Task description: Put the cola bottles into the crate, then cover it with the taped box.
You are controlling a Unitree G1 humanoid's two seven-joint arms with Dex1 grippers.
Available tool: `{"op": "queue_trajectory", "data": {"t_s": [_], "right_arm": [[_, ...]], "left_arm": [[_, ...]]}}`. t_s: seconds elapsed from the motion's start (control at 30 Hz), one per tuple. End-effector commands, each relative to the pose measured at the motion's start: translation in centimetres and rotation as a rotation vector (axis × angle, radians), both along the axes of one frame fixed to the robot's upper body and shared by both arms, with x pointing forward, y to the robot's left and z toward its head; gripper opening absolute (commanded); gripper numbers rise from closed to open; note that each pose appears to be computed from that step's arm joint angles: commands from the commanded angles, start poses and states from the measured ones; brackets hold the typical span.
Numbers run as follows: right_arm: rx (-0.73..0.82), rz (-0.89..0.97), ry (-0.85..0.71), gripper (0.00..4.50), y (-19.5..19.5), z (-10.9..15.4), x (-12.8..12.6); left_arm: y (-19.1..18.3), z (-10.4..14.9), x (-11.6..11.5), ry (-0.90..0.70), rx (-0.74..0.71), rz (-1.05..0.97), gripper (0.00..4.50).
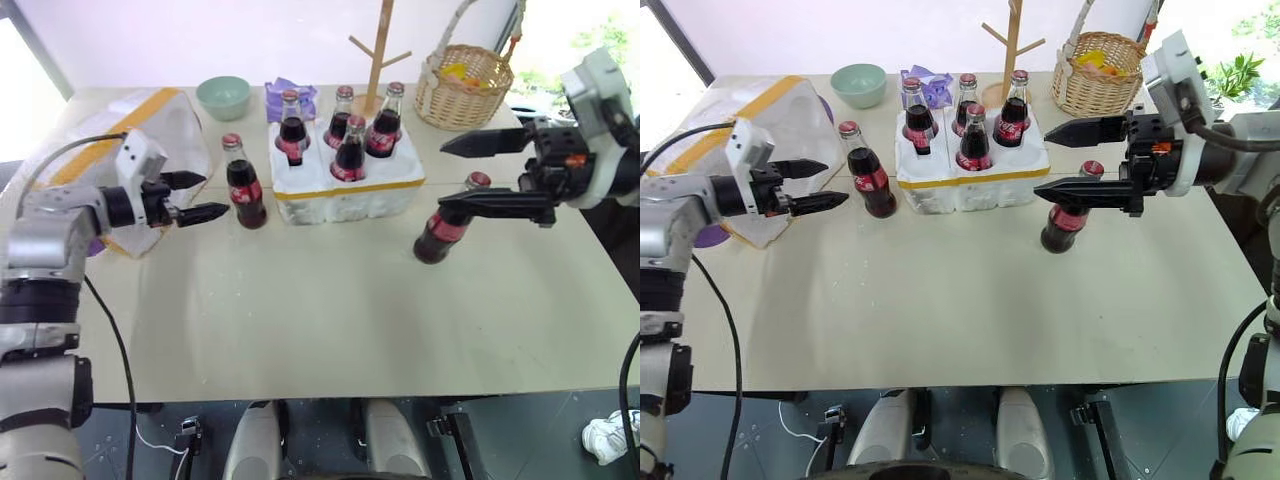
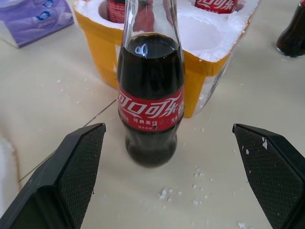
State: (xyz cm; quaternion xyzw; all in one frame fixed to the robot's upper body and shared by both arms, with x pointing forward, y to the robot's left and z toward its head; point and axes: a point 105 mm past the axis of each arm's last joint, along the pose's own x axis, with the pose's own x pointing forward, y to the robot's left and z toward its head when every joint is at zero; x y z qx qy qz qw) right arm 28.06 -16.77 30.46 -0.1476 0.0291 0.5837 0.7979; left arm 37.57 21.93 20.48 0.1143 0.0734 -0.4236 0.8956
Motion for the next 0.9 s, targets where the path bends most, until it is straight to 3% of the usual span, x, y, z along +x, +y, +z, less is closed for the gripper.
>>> {"op": "queue_trajectory", "data": {"t_s": [0.03,0.5,0.6,0.67,0.9], "right_arm": [[0.002,0.011,-0.056,4.50,0.3,1.0,-0.3],[0.048,-0.013,-0.051,4.50,0.5,0.9,0.0],[0.048,-0.024,-0.055,4.50,0.4,1.0,0.0],[0.049,-0.032,-0.059,4.50,0.3,1.1,0.0],[0.066,-0.056,-0.067,4.50,0.1,1.4,-0.1]], "left_arm": [[-0.5,0.9,1.2,-0.042,0.003,-0.015,4.48],[-3.7,-0.8,4.4,0.013,-0.032,-0.057,4.48],[-3.6,-0.7,4.4,0.006,-0.024,-0.071,3.59],[-3.2,-0.2,4.1,0.003,-0.018,-0.081,2.73],[-1.4,3.3,1.0,0.044,-0.049,-0.219,2.73]]}}
